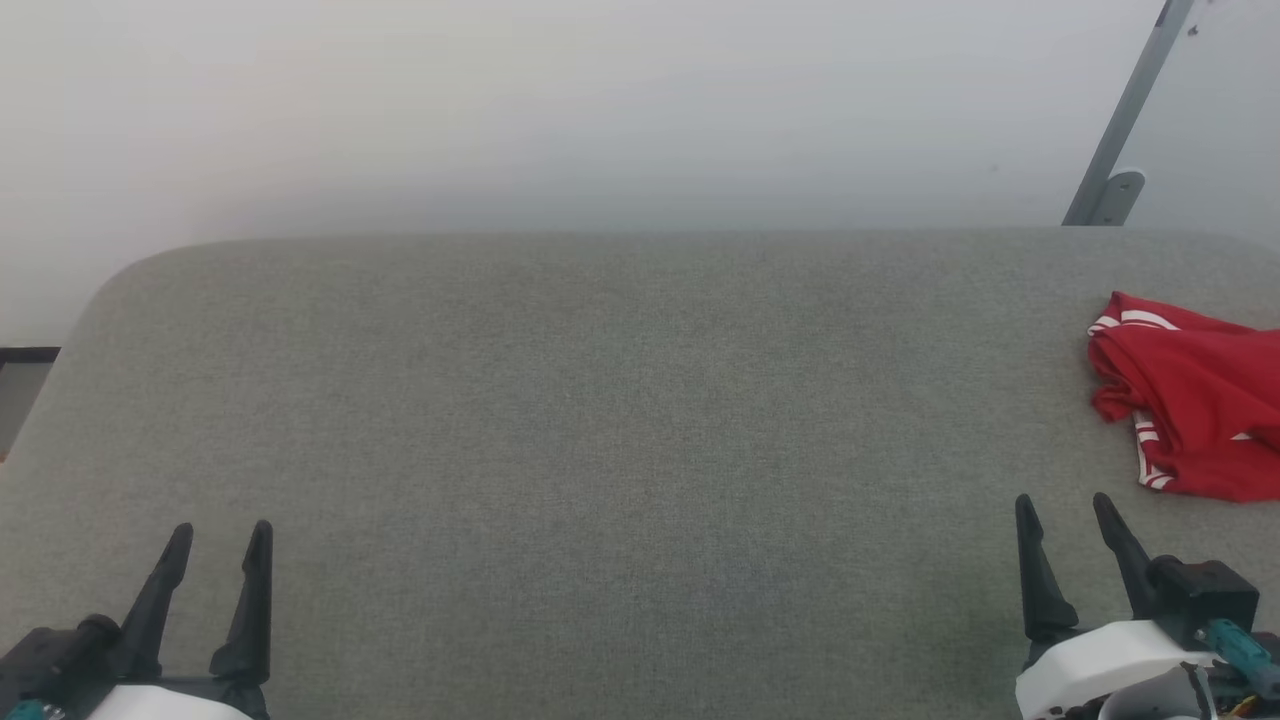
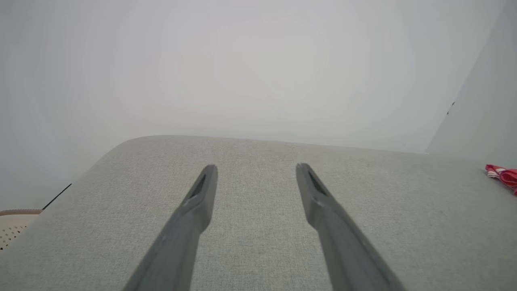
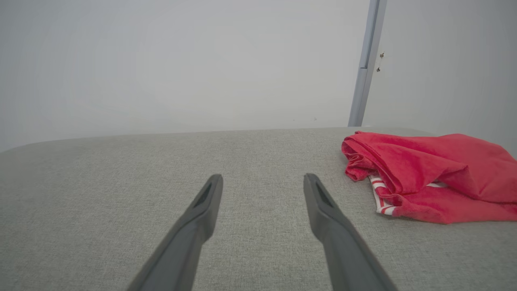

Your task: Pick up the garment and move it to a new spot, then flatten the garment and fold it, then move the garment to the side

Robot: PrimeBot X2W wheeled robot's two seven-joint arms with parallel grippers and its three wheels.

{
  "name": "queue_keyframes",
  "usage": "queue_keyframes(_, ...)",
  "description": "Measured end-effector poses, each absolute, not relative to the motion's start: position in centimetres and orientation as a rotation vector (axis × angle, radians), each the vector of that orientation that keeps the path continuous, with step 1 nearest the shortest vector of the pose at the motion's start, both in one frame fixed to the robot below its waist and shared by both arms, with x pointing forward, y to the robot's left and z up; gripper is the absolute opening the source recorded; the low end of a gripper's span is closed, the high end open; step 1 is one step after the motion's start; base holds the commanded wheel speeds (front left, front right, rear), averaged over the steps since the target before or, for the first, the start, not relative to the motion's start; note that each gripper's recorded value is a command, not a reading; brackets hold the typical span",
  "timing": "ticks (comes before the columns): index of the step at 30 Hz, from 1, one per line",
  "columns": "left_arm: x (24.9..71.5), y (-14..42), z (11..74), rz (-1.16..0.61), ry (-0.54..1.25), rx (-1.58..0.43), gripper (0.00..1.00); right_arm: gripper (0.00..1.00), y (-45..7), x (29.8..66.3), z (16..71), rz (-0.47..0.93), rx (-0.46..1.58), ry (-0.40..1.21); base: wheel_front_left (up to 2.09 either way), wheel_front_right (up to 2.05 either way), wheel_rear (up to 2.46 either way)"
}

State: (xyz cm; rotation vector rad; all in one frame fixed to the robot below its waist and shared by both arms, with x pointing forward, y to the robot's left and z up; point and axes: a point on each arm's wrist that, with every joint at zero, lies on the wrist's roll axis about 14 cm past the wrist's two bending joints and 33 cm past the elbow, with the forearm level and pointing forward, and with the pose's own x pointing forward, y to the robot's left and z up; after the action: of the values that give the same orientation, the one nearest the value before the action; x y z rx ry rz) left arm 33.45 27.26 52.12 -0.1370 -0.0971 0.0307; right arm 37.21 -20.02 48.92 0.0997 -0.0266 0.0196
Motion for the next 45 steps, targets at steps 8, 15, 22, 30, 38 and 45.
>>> queue_keyframes(8,33.3,26.5,51.2,0.026,-0.074,-0.166,0.00,0.00,-19.8,36.7,47.6,0.017,0.115,0.013,0.00,0.00,0.00)
queue_keyframes(15,33.0,25.8,49.5,0.049,-0.025,-0.275,0.00,0.00,-20.2,36.1,46.0,-0.017,0.208,0.075,0.00,0.00,0.00)
queue_keyframes(22,33.4,25.7,49.2,0.073,-0.014,-0.396,0.00,0.00,-20.5,36.2,46.2,-0.047,0.338,0.076,0.00,0.00,0.00)
queue_keyframes(30,33.9,25.5,49.1,0.091,-0.008,-0.523,0.00,0.00,-20.7,36.3,46.3,-0.071,0.475,0.079,0.00,0.00,0.00)
queue_keyframes(38,34.4,25.3,49.1,0.102,-0.007,-0.632,0.00,0.00,-20.7,36.7,46.6,-0.084,0.586,0.073,0.00,0.00,0.00)
queue_keyframes(45,34.8,24.9,49.0,0.108,-0.003,-0.729,0.00,0.00,-20.8,36.8,46.8,-0.093,0.687,0.070,0.00,0.00,0.00)
